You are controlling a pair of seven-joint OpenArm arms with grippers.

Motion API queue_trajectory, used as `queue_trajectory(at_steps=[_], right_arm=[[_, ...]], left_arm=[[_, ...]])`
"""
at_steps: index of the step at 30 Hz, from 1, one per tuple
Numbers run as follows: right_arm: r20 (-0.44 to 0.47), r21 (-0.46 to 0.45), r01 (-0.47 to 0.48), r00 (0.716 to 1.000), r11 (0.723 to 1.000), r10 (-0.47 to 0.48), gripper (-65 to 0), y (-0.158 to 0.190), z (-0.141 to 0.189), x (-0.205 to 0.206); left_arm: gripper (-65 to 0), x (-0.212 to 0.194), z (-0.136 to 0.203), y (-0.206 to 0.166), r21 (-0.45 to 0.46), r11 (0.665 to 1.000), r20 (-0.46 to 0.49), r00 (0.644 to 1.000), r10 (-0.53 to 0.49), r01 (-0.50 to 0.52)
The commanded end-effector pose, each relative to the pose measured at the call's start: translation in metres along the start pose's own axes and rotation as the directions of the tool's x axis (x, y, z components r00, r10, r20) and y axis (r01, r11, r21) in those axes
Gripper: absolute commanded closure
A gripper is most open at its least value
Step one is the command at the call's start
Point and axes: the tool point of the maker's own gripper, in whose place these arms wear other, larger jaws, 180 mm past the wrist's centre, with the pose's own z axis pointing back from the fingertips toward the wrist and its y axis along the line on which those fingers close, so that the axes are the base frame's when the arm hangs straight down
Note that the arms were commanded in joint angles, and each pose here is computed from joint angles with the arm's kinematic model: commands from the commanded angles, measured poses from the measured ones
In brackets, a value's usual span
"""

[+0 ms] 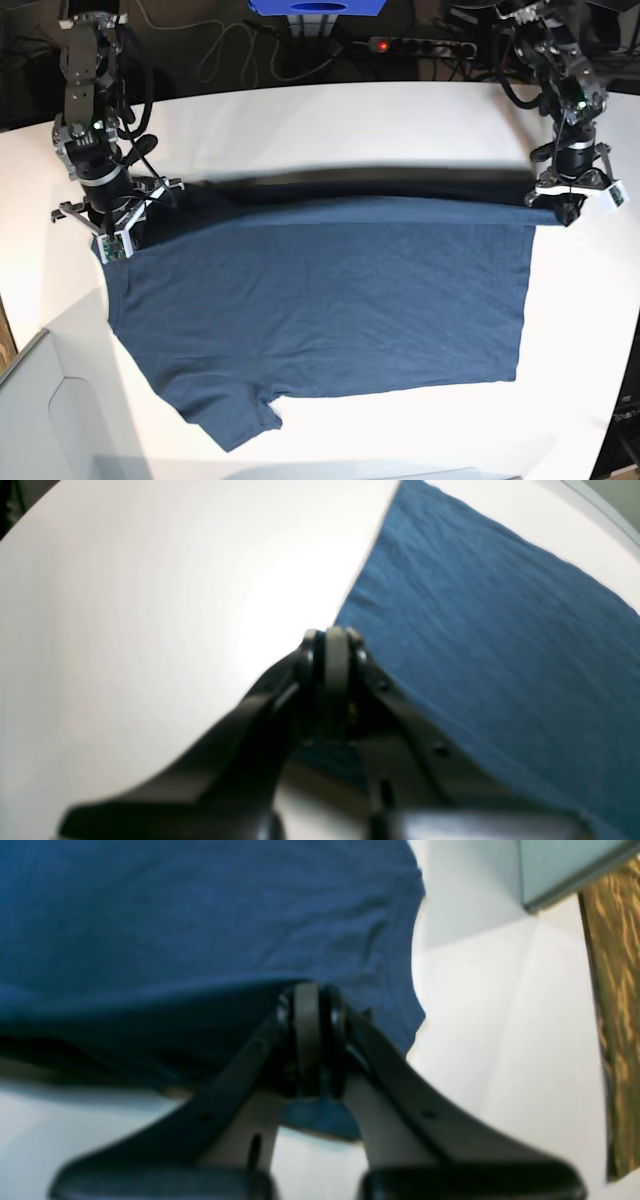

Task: Fold the T-shirt properly
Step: 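Lift the shoulder edge with both grippers and pull it toward the hem, then lower the folded edge onto the shirt body and adjust both grippers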

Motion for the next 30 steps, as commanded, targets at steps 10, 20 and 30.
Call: queue_trajectory(at_steps=[10, 20, 30], right_arm=[[0.094, 0.051, -0.073, 0.993, 0.996, 0.067, -0.1, -0.001, -0.039, 0.055], [0.111, 0.037, -0.105, 0.989, 0.994, 0.101, -0.1, -0.022, -0.058, 0.081], [0.169, 0.09, -0.2, 0.968, 0.976, 0.183, -0.1, 0.002, -0.075, 0.105]], left_arm=[[0.0, 0.025, -0.014, -0.015, -0.043, 0.999, 0.059, 0.998, -0.017, 0.019], [0.0, 0.023, -0.022, -0.022, -0.059, 0.998, 0.053, 0.999, -0.008, 0.011], [0.0, 0.031, -0.026, -0.026, -0.066, 0.998, 0.071, 0.997, 0.004, 0.001]])
